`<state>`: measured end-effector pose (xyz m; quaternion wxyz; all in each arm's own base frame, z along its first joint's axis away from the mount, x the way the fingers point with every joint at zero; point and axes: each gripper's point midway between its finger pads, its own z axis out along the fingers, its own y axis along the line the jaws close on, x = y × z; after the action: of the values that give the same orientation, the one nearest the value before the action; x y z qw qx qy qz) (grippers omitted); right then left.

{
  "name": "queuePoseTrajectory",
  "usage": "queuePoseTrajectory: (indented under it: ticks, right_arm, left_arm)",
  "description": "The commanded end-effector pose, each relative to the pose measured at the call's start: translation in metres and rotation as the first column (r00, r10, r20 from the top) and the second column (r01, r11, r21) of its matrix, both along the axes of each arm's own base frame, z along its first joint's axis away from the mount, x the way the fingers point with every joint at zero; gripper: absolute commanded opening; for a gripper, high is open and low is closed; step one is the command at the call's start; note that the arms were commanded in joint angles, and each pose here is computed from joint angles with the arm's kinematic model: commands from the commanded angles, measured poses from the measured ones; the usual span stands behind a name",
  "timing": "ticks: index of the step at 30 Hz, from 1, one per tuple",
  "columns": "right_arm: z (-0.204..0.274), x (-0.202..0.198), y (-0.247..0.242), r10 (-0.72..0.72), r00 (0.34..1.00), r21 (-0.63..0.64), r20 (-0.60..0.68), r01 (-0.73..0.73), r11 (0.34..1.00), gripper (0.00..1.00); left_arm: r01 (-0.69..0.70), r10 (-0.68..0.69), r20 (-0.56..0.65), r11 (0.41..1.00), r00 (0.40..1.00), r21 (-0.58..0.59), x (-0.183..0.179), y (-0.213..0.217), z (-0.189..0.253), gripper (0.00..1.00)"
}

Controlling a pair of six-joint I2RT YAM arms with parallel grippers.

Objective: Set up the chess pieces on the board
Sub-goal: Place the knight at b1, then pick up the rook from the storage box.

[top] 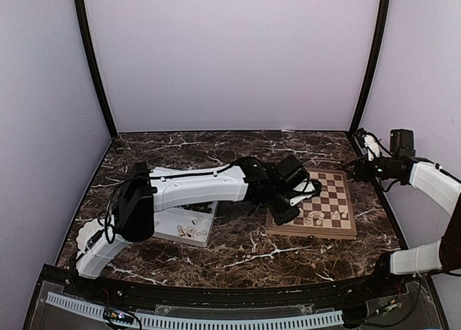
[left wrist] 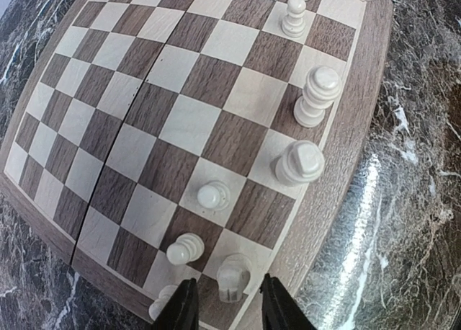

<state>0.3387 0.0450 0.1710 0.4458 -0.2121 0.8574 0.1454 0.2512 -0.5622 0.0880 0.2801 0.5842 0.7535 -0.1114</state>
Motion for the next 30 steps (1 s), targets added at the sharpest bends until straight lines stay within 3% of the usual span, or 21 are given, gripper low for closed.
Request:
queuePoseTrajectory:
  ticks: [1, 6, 9, 13, 16, 18, 21, 30]
  right_arm:
    - [0.004, 0.001, 0.001, 0.010, 1.000, 0.008, 0.026, -0.010, 1.000, 0.60]
    - [0.003, 0.000, 0.002, 0.014, 1.000, 0.012, 0.019, -0.014, 1.000, 0.60]
    - [0.003, 0.000, 0.003, 0.019, 1.000, 0.012, 0.024, -0.019, 1.000, 0.60]
    - [0.004, -0.001, 0.004, 0.027, 0.999, 0.020, 0.021, -0.027, 0.999, 0.60]
    - [0.002, 0.000, 0.005, 0.032, 0.999, 0.023, 0.016, -0.032, 0.999, 0.60]
    - [0.001, 0.000, 0.006, 0.035, 0.999, 0.027, 0.012, -0.035, 0.999, 0.60]
    - [0.000, 0.000, 0.006, 0.036, 0.999, 0.027, 0.009, -0.037, 0.999, 0.60]
    - [0.002, -0.005, 0.008, 0.049, 0.999, 0.029, 0.015, -0.049, 0.998, 0.60]
  left_arm:
    - [-0.011, 0.017, 0.046, 0.993, 0.999, -0.115, -0.008, 0.016, 0.097, 0.34]
    - [-0.041, 0.048, 0.063, 0.993, 0.997, -0.111, -0.020, 0.064, 0.124, 0.36]
    - [-0.132, 0.136, 0.040, 0.987, 0.990, -0.096, -0.014, 0.104, 0.124, 0.38]
    - [-0.349, 0.346, -0.055, 0.935, 0.937, -0.063, 0.003, 0.176, 0.097, 0.37]
    - [-0.410, 0.405, -0.121, 0.912, 0.906, -0.016, 0.002, 0.226, 0.061, 0.33]
    - [-0.356, 0.347, -0.195, 0.934, 0.918, -0.011, -0.014, 0.236, 0.042, 0.31]
    - [-0.318, 0.320, -0.181, 0.947, 0.930, 0.040, -0.019, 0.248, 0.020, 0.28]
    - [-0.324, 0.364, -0.179, 0.921, 0.914, 0.217, -0.002, 0.276, -0.027, 0.24]
